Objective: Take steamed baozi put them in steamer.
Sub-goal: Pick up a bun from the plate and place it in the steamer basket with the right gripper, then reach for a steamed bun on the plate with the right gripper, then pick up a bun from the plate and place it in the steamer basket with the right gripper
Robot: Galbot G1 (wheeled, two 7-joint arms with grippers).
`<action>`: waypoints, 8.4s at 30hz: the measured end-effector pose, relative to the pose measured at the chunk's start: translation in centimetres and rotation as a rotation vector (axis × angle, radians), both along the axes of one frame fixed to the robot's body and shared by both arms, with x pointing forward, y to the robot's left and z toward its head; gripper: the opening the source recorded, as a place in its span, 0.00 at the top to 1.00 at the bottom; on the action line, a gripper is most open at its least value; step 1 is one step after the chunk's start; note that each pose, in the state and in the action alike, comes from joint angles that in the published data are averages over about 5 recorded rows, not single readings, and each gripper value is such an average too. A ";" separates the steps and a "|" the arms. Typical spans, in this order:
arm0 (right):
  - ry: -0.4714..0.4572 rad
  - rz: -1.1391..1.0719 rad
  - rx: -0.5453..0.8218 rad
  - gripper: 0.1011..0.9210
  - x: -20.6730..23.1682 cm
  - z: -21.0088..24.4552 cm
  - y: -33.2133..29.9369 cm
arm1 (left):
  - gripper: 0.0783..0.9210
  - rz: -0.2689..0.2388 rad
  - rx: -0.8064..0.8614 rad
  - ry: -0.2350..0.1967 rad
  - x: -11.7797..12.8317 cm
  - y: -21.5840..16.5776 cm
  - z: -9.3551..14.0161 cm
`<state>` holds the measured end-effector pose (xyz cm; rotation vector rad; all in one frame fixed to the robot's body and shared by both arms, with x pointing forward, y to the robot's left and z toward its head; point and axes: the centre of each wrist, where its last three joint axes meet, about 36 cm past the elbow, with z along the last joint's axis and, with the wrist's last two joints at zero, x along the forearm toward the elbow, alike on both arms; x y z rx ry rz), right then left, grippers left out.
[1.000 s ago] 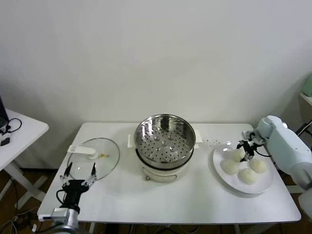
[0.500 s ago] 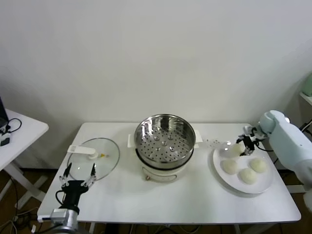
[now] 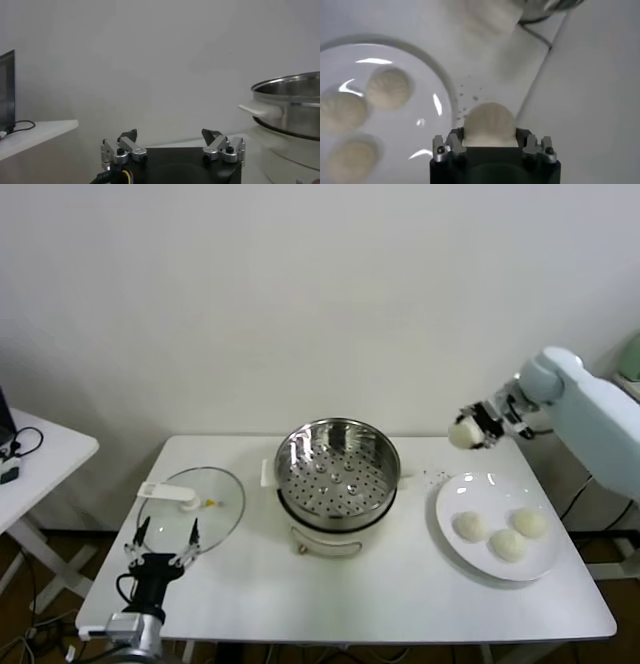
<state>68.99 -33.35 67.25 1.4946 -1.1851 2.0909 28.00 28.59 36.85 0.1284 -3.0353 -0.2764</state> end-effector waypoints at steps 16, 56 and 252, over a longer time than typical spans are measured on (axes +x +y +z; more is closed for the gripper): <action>-0.086 0.463 -0.195 0.29 -1.8 0.2 15.9 | 0.12 0.001 0.013 -0.001 0.0 0.2 0.6; -0.094 0.672 -0.392 0.15 0.0 -10.4 26.2 | 0.12 0.004 0.007 0.008 -0.4 0.4 0.5; 0.520 -0.357 0.216 0.28 3.0 -9.9 27.7 | 0.12 0.025 -0.029 0.021 -2.1 -0.2 0.9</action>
